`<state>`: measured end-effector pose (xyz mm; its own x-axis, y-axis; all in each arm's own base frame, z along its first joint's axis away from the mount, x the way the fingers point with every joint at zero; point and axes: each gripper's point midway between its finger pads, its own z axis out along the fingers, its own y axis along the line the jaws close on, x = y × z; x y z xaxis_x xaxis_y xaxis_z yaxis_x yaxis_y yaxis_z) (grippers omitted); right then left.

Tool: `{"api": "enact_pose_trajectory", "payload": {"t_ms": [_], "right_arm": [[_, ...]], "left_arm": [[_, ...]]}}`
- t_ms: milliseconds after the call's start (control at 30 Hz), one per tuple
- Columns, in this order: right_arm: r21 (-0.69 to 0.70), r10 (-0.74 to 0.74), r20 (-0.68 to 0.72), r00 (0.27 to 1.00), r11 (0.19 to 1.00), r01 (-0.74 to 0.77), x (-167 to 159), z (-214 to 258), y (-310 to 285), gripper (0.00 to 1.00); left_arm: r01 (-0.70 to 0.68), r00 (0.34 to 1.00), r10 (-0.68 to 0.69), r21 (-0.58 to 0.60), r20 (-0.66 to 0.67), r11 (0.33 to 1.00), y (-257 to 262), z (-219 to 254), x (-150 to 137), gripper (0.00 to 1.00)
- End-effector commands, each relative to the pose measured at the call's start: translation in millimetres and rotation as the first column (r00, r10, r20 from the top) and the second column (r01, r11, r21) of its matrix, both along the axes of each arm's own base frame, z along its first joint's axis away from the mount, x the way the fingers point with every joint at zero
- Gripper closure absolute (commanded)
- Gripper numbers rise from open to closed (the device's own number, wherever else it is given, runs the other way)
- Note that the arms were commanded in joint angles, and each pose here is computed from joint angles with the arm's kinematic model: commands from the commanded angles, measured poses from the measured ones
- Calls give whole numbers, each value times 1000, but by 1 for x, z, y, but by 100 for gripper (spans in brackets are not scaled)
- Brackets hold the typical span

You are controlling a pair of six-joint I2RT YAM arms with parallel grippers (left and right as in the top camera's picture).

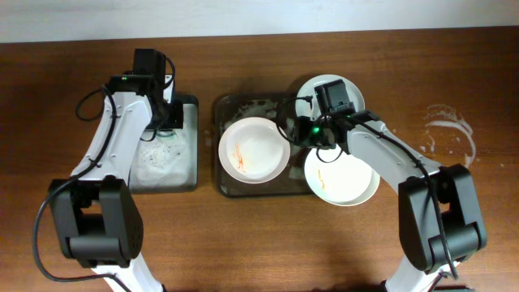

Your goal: Clean dirty plates on tray and stack at the side

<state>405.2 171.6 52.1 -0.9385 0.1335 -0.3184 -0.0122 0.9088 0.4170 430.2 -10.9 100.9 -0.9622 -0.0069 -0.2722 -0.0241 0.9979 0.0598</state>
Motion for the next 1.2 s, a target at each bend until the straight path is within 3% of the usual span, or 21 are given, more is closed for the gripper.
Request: {"api": "enact_pose_trajectory", "payload": {"t_ms": [0, 133, 433, 967, 1167], "right_arm": [[-29, 28, 11, 1000, 999, -28, -3, -1, 12, 57], [-78, 39, 2, 999, 996, -39, -10, -7, 18, 64], [-146, 19, -16, 1000, 989, -21, -10, -26, 10, 63], [-135, 47, -4, 999, 990, -47, -3, -39, 17, 77], [-51, 124, -15, 992, 991, -125, -7, -44, 34, 82]], "left_arm": [[-51, 998, 51, 7, 27, 999, 5, 8, 3, 99], [-43, 999, 43, -16, 2, 999, 1, 7, -3, 99], [-82, 997, 82, -27, 4, 996, 1, 7, -3, 99], [-81, 997, 81, -27, 8, 996, 1, 7, -2, 99], [-80, 997, 81, -30, 14, 996, 0, 7, 0, 99]]}}
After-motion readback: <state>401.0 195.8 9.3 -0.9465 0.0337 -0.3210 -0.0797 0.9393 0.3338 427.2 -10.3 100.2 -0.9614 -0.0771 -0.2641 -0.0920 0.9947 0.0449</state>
